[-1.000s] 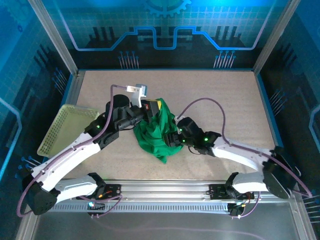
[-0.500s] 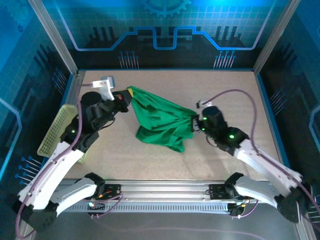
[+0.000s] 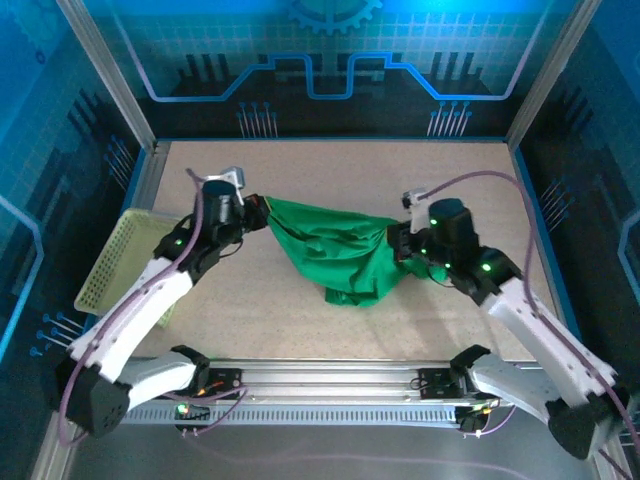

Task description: Fold the inside-out t-shirt

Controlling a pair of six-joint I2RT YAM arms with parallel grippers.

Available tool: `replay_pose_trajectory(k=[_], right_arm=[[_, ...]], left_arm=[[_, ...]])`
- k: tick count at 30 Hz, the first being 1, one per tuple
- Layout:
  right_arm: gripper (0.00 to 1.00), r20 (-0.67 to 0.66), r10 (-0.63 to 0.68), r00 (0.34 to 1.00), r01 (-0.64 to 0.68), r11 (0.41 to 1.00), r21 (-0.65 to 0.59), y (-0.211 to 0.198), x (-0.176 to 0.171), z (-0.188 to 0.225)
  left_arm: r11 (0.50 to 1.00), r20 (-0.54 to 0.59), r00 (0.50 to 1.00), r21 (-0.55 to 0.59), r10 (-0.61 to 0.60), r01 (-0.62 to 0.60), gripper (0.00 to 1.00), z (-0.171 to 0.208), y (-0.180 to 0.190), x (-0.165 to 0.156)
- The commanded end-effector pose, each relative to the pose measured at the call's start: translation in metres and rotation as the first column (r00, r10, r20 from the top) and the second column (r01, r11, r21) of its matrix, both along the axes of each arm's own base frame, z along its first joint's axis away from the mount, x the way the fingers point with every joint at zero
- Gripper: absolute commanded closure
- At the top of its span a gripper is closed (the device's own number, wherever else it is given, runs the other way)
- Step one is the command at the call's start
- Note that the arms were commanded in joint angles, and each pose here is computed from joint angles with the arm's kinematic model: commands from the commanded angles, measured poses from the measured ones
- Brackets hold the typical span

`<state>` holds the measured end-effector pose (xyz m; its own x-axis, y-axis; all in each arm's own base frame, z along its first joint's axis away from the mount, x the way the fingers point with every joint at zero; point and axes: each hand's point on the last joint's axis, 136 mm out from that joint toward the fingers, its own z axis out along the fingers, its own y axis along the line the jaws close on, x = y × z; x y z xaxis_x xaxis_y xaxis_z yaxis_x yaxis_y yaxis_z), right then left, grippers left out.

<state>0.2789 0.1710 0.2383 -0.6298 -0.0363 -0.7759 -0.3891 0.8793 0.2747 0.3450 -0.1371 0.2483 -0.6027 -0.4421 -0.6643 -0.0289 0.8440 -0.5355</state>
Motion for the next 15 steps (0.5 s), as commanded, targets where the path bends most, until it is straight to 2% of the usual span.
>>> replay_pose_trajectory(k=[1, 2, 4, 6, 7, 8, 10, 11, 15], right_arm=[[0.99, -0.167, -0.051, 0.985, 0.042, 0.998, -0.055, -0.001, 0.010, -0.059], [0.99, -0.226, -0.084, 0.971, 0.063, 0.993, -0.098, -0.006, 0.010, -0.084], [0.97, -0.283, -0.147, 0.948, 0.107, 0.983, -0.152, -0.013, 0.013, -0.107], [0.82, -0.318, -0.201, 0.926, 0.142, 0.970, -0.199, -0.021, 0.015, -0.122], [0.71, -0.327, -0.221, 0.919, 0.154, 0.963, -0.219, -0.025, 0.015, -0.125], [0.62, -0.333, -0.231, 0.914, 0.157, 0.959, -0.235, -0.028, 0.014, -0.128], [0.49, -0.301, -0.225, 0.927, 0.161, 0.961, -0.223, -0.027, 0.018, -0.112], [0.44, -0.284, -0.216, 0.934, 0.157, 0.964, -0.215, -0.027, 0.018, -0.106], [0.33, -0.211, -0.141, 0.967, 0.096, 0.973, -0.211, -0.020, 0.016, -0.081]], left_arm=[[0.997, -0.162, 0.986, 0.056, -0.046, 0.056, 0.95, -0.051, -0.005, 0.000], [0.995, -0.210, 0.977, 0.082, -0.041, 0.059, 0.94, -0.064, -0.004, 0.001], [0.988, -0.286, 0.957, 0.128, -0.042, 0.082, 0.91, -0.083, -0.004, 0.002], [0.981, -0.345, 0.938, 0.175, -0.021, 0.086, 0.85, -0.097, 0.000, 0.003], [0.976, -0.368, 0.930, 0.199, -0.007, 0.086, 0.77, -0.101, 0.003, 0.002], [0.972, -0.383, 0.924, 0.219, 0.003, 0.088, 0.65, -0.102, 0.006, -0.001], [0.960, -0.367, 0.930, 0.264, 0.012, 0.092, 0.45, -0.097, 0.008, -0.006], [0.951, -0.344, 0.939, 0.298, 0.020, 0.089, 0.38, -0.091, 0.009, -0.010], [0.938, -0.279, 0.960, 0.324, -0.029, 0.123, 0.23, -0.074, -0.010, -0.033]])
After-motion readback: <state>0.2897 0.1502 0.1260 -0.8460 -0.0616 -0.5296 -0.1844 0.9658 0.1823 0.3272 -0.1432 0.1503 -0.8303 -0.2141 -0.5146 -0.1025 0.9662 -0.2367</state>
